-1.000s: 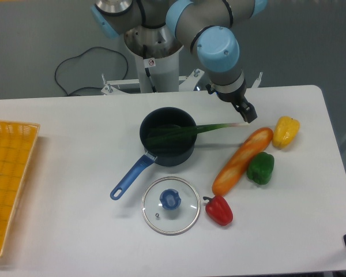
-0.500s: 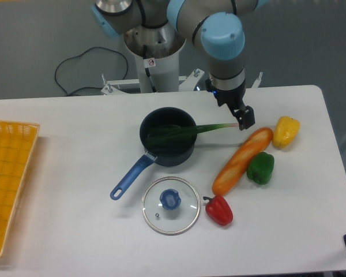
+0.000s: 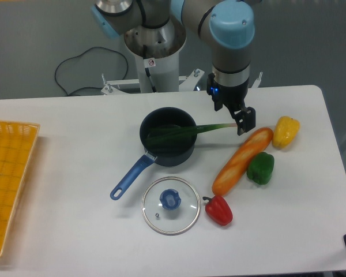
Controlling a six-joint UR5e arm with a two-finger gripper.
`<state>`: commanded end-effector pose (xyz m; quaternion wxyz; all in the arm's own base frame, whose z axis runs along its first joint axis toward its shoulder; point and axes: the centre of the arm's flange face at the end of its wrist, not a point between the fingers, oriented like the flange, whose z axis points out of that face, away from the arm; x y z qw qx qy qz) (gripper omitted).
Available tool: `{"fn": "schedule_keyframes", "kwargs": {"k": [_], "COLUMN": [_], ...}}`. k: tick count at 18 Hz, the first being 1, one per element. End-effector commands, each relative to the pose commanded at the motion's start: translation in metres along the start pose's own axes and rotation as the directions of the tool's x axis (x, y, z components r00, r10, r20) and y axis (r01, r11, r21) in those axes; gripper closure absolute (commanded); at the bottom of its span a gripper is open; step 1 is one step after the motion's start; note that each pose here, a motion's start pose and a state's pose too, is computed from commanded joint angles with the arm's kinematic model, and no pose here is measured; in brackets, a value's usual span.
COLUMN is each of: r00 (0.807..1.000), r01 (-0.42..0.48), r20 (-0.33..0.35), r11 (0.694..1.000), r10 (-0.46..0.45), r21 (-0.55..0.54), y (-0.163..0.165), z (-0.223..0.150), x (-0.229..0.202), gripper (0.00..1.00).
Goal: Place the green onion in the pot
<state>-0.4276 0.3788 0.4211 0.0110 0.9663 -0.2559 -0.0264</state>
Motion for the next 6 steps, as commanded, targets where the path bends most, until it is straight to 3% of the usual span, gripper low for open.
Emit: {"fn": "schedule_keyframes", "kwargs": {"k": [6], "r00": [1.0], "r01": [0.001], "r20": [-0.02], "r11": [1.0], "r10": [-0.001], "r21": [0.023], "y": [-0.0017], "z": [0.0101], "x": [-0.0044], "gripper": [0.0]}}
